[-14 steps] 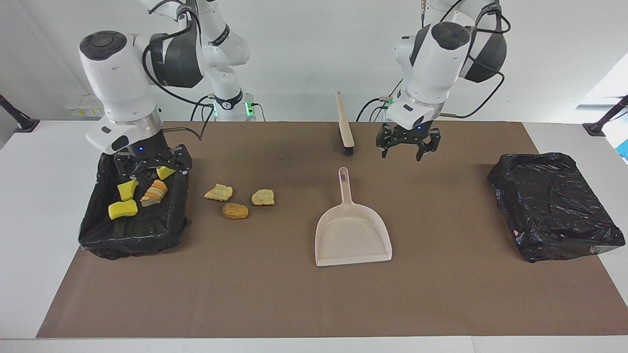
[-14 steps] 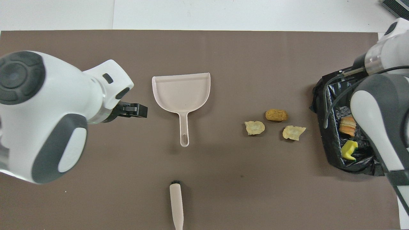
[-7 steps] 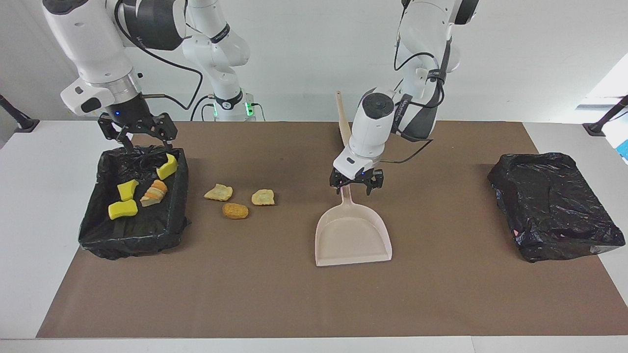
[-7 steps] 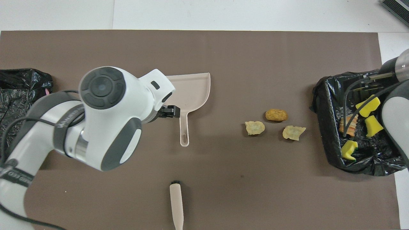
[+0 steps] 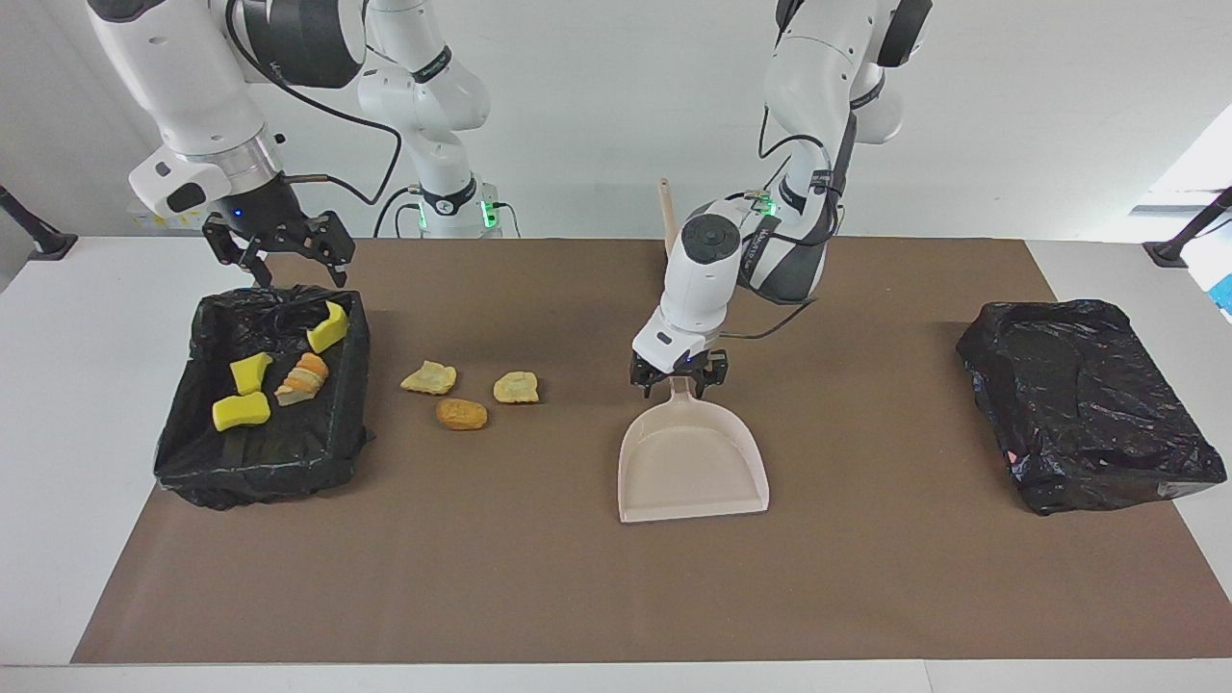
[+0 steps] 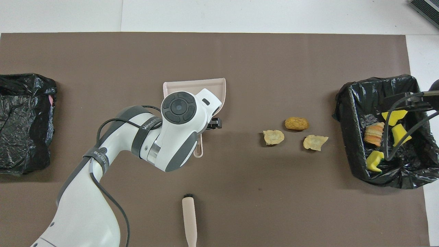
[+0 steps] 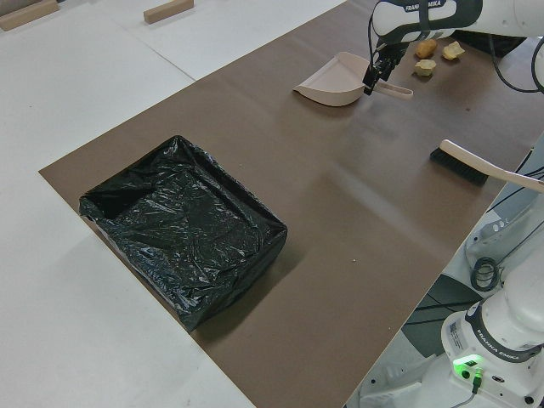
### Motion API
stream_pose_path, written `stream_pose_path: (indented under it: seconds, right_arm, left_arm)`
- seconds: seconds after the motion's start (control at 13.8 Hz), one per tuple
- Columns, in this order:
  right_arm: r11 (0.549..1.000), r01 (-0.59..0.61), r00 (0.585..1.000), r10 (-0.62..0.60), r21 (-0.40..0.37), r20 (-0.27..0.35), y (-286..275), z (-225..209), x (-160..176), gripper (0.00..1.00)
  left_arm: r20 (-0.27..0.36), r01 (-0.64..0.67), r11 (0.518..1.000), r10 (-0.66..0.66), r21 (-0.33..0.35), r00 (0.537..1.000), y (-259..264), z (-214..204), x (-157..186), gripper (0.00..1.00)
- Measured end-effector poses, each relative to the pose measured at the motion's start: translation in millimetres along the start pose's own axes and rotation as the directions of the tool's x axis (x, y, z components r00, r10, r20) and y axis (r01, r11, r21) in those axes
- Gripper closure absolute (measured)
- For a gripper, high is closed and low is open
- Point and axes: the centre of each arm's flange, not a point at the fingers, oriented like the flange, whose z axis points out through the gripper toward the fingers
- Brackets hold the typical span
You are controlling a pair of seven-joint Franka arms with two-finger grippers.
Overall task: Sweep and dump trash in bin
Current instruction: 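Release the dustpan with the right gripper while the left gripper reaches it, then carry the beige dustpan toward the bin beside the left arm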
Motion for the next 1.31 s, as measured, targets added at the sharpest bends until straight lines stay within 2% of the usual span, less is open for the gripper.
stream_pose_path:
  seconds: [0.29,0.44,0.73,0.94,1.16,1.31]
  right_arm:
    - [1.000,0.000,1.000,0.000,0.000,0.001,0,0,0,0.00]
    - [1.000,0.000,1.000,0.000,0.000,0.001,0,1,0,0.00]
    - [1.000,0.000,1.000,0.000,0.000,0.002,0,1,0,0.00]
    - [1.000,0.000,1.000,0.000,0.000,0.002,0,1,0,0.00]
    - [1.000,0.000,1.000,0.000,0.000,0.002,0,1,0,0.00]
    - [1.000,0.000,1.000,0.000,0.000,0.002,0,1,0,0.00]
  left_arm:
    - [-0.037,-0.066,0.995,0.068,0.073,0.997,-3,-6,4,0.66]
    - [-0.016,-0.173,0.980,0.176,0.101,0.984,-11,-15,6,0.67]
    - [0.059,-0.440,0.889,0.436,0.125,0.898,-57,-54,18,0.67]
    - [0.099,-0.628,0.771,0.620,0.108,0.778,-113,-57,41,0.67]
    - [0.129,-0.760,0.644,0.750,0.082,0.649,-162,-57,58,0.67]
    - [0.163,-0.839,0.542,0.825,0.050,0.542,-177,-57,59,0.67]
